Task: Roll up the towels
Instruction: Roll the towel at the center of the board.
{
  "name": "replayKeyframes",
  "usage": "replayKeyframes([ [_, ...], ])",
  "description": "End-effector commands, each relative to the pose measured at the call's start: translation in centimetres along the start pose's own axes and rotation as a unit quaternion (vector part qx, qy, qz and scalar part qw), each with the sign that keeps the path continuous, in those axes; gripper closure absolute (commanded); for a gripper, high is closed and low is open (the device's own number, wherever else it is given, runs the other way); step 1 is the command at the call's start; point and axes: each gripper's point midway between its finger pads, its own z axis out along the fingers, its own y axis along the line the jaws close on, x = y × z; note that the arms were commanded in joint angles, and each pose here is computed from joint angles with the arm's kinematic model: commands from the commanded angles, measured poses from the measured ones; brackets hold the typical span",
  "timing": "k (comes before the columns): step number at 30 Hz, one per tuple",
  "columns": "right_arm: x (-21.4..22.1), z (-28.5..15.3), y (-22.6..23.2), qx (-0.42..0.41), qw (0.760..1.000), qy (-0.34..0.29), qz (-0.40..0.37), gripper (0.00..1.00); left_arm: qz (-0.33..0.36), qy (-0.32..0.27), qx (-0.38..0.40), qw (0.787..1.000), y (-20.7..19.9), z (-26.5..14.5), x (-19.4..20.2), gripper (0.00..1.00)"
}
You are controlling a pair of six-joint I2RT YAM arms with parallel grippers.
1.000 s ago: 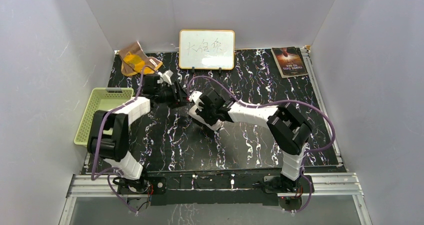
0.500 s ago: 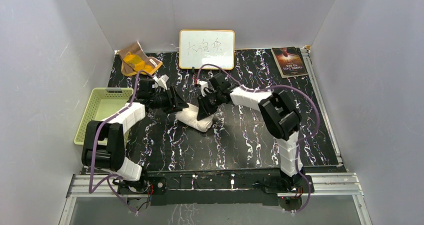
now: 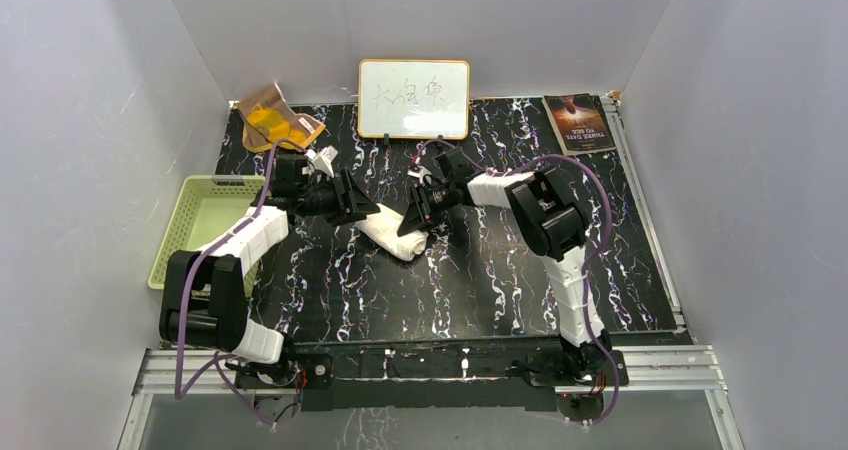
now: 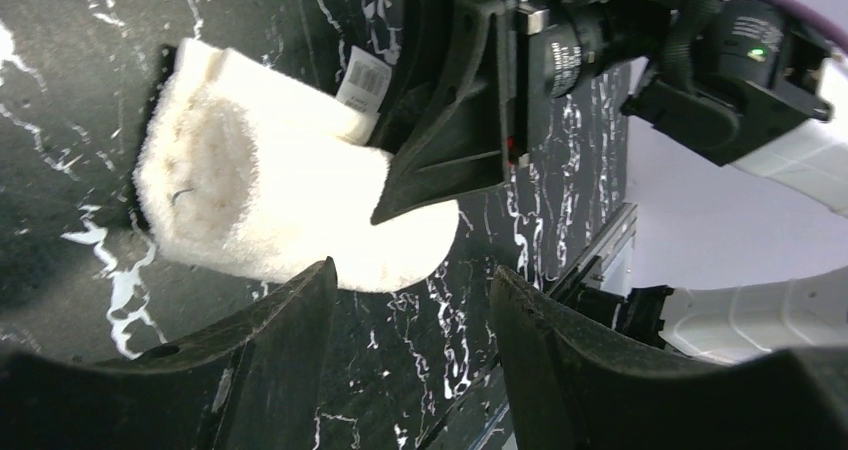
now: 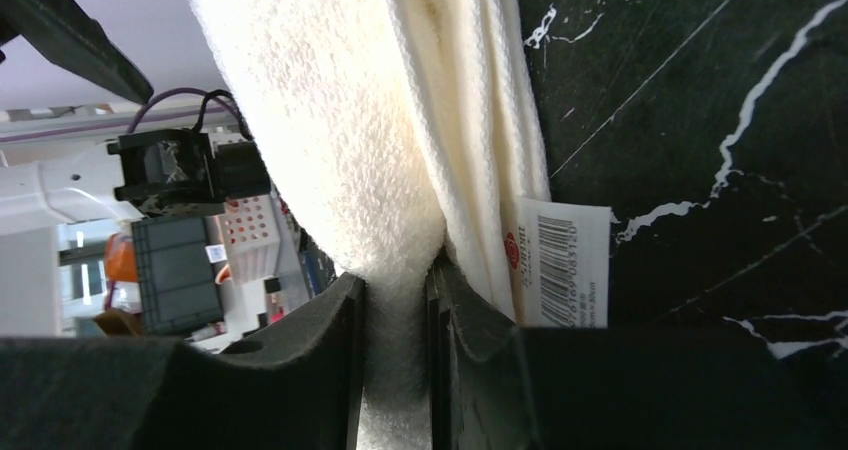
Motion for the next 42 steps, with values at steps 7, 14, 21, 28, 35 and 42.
replayKeyframes([
  [7,-1.5,0.4,-1.7,0.060,0.998,-0.019,-0.025,0.69,-0.057,-0.009,0.083,0.995,-1.9,2.3,-1.2,0.44],
  [14,-1.9,0.2,-1.3,0.088,0.994,-0.012,-0.070,0.55,-0.099,0.008,0.064,0.993,1.3,5.6,-0.2,0.46],
  [21,-5.7,-3.8,0.8,0.234,0.947,-0.098,-0.196,0.42,-0.096,0.023,0.010,0.995,4.4,6.7,0.9,0.48],
  [28,-6.8,-7.6,5.4,0.281,0.889,-0.164,-0.321,0.38,-0.095,0.033,-0.009,0.995,5.6,7.0,1.6,0.48],
  [35,-3.8,-4.4,7.5,0.324,0.836,-0.097,-0.432,0.33,-0.103,0.041,-0.016,0.994,6.3,7.3,2.2,0.48],
  [42,-1.4,-0.6,5.4,0.349,0.819,-0.035,-0.453,0.34,-0.102,0.045,-0.024,0.994,6.5,7.2,2.4,0.48],
])
